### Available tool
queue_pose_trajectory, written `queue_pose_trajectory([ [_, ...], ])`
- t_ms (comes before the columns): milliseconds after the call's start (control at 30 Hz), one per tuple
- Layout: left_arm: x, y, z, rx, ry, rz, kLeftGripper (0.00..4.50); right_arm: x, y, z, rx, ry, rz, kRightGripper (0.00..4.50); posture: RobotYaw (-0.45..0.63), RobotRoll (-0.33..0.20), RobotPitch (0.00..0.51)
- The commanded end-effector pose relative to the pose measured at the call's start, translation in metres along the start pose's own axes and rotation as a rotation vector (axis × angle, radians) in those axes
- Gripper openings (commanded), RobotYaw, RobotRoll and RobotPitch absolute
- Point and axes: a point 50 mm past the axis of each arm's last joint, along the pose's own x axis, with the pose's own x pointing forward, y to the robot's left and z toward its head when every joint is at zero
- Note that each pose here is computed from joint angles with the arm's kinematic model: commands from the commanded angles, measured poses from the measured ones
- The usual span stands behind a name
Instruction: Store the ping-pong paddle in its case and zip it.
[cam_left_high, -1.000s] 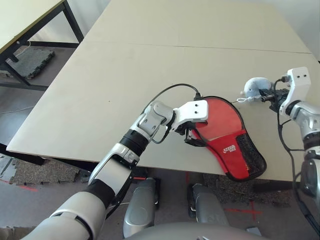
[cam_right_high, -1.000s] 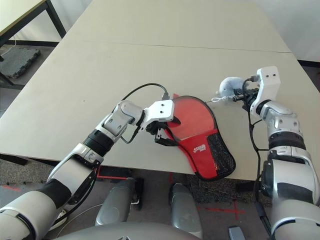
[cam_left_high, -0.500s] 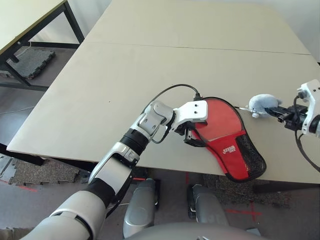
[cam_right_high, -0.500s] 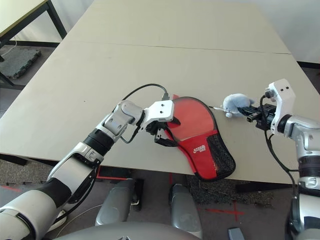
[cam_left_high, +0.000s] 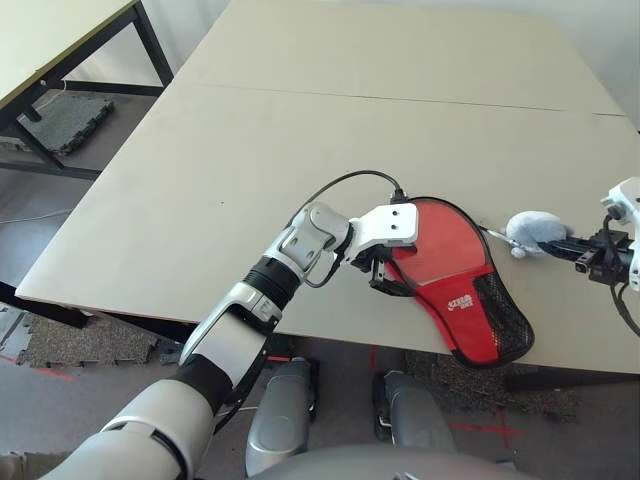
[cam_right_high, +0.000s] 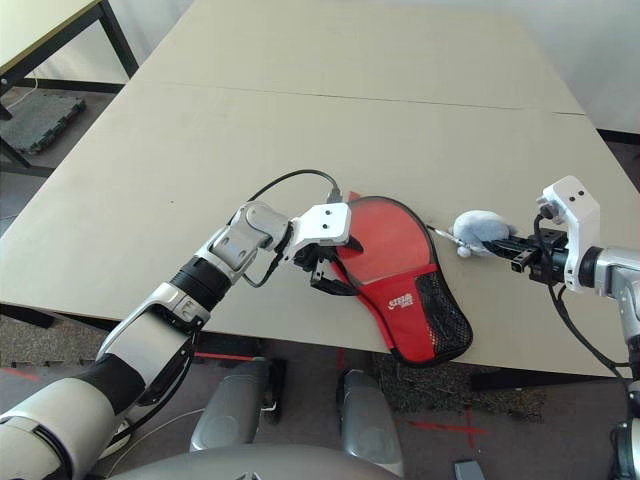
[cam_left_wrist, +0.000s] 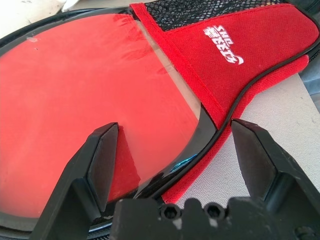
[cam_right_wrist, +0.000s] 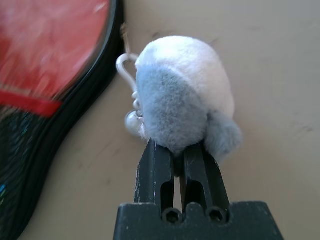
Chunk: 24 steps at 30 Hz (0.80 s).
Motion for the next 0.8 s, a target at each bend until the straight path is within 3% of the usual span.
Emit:
queue_pose_trajectory([
  [33,0.007,-0.011,-0.034,-0.117,0.118,-0.049,4.5,-0.004,0.014,-0.037,0.112,0.187,0.132,0.03,-0.01,0.0,0.137],
  [433,0.005,-0.007,-0.034,-0.115,0.123,-0.038,4.5,-0.025,0.042,-0.037,0.174,0.249,0.361,0.03,-0.03,0.0,0.139],
  [800,0.008,-0.004,-0.033,-0.112,0.114,-0.034,4.5,-0.045,0.049,-0.064,0.186,0.442,0.383,0.03,-0.04,0.0,0.136],
])
